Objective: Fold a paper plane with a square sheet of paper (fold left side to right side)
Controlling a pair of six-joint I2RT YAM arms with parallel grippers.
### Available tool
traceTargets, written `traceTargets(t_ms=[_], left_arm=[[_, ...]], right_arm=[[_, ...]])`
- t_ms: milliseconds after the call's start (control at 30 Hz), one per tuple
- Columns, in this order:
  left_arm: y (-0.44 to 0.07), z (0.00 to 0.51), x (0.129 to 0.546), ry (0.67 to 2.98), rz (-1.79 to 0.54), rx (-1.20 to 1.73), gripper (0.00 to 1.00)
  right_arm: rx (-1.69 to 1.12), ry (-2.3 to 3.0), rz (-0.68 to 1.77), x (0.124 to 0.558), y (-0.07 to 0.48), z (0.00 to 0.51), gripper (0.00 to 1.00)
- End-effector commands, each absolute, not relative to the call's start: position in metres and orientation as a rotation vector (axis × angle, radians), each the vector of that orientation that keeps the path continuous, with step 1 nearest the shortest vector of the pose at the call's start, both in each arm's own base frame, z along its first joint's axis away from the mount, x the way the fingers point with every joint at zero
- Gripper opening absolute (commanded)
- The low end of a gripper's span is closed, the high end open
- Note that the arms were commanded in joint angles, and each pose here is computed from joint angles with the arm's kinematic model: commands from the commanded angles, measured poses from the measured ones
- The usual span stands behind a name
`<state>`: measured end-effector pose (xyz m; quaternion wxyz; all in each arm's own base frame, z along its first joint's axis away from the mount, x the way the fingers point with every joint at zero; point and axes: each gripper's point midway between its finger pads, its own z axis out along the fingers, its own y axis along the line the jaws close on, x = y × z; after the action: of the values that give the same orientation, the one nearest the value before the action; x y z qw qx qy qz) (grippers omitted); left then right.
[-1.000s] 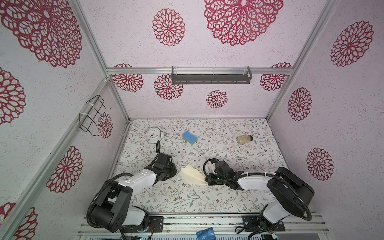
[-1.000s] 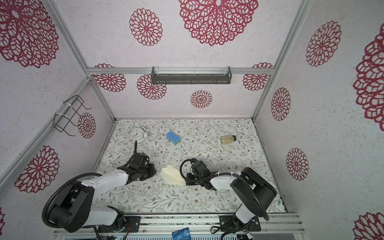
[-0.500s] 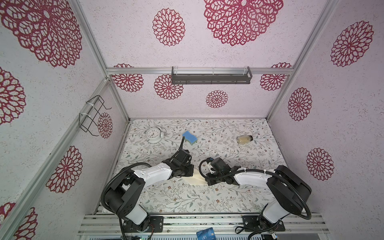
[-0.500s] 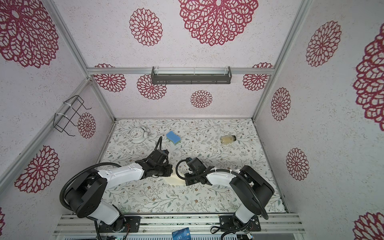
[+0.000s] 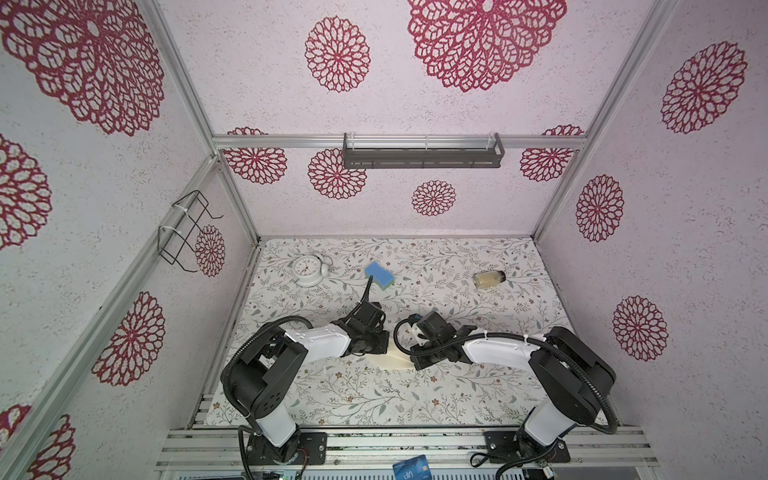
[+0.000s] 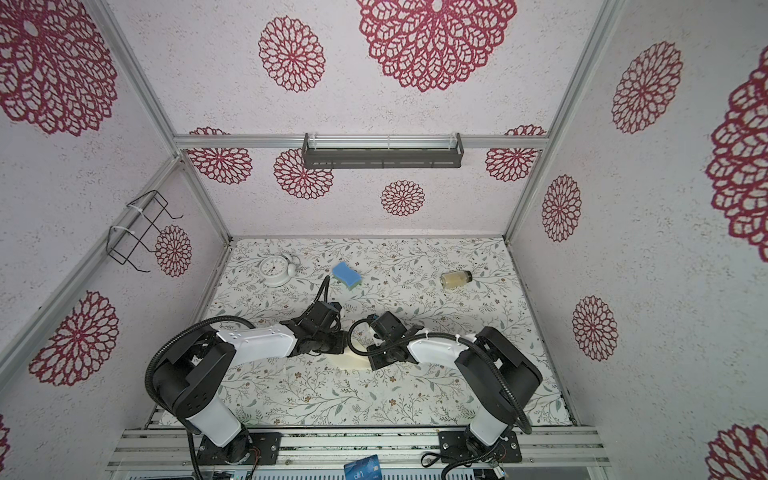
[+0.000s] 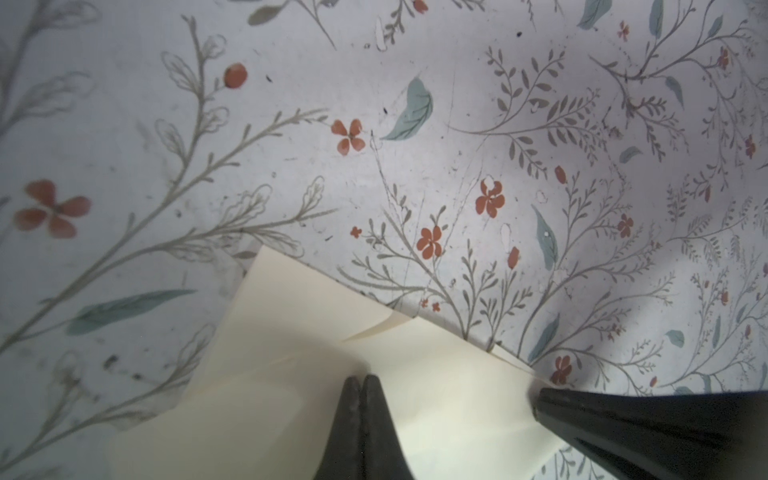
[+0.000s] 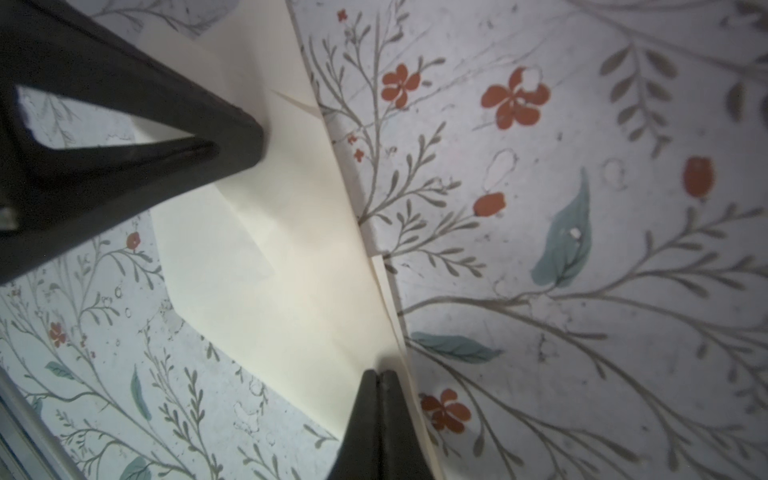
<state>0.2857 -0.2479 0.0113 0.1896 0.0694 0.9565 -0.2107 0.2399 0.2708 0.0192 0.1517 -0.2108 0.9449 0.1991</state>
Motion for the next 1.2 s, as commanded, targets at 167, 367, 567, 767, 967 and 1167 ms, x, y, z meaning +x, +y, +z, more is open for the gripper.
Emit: traceTargets(t_ms=[167, 367, 567, 767, 967, 1167], left_arm=[[-0.23, -0.023, 0.248, 2.792, -0.579, -0.049, 0.0], [-0.224, -0.026, 0.241, 2.786, -0.543, -0.199, 0.0], [-0.225, -0.025, 0.239, 2.778, -0.51, -0.233, 0.0], [-0.225, -0.027, 0.24, 2.774, -0.491, -0.249, 0.0], [-0.228, -0.029, 0.24, 2.78, -0.484, -0.242, 0.0], [-0.23, -0.033, 0.239, 2.79, -0.48, -0.239, 0.0]], right_arm=[[-0.439, 2.799, 0.565, 0.239, 0.25, 0.021, 0.0], [-0.251, 2.676, 0.774, 0.246, 0.264, 0.069, 0.0], [-0.208, 2.689, 0.901, 0.241, 0.285, 0.063, 0.0], [-0.232, 2.702, 0.886, 0.246, 0.303, 0.054, 0.0], [-0.258, 2.707, 0.892, 0.251, 0.32, 0.049, 0.0], [-0.262, 2.715, 0.85, 0.26, 0.326, 0.042, 0.0]])
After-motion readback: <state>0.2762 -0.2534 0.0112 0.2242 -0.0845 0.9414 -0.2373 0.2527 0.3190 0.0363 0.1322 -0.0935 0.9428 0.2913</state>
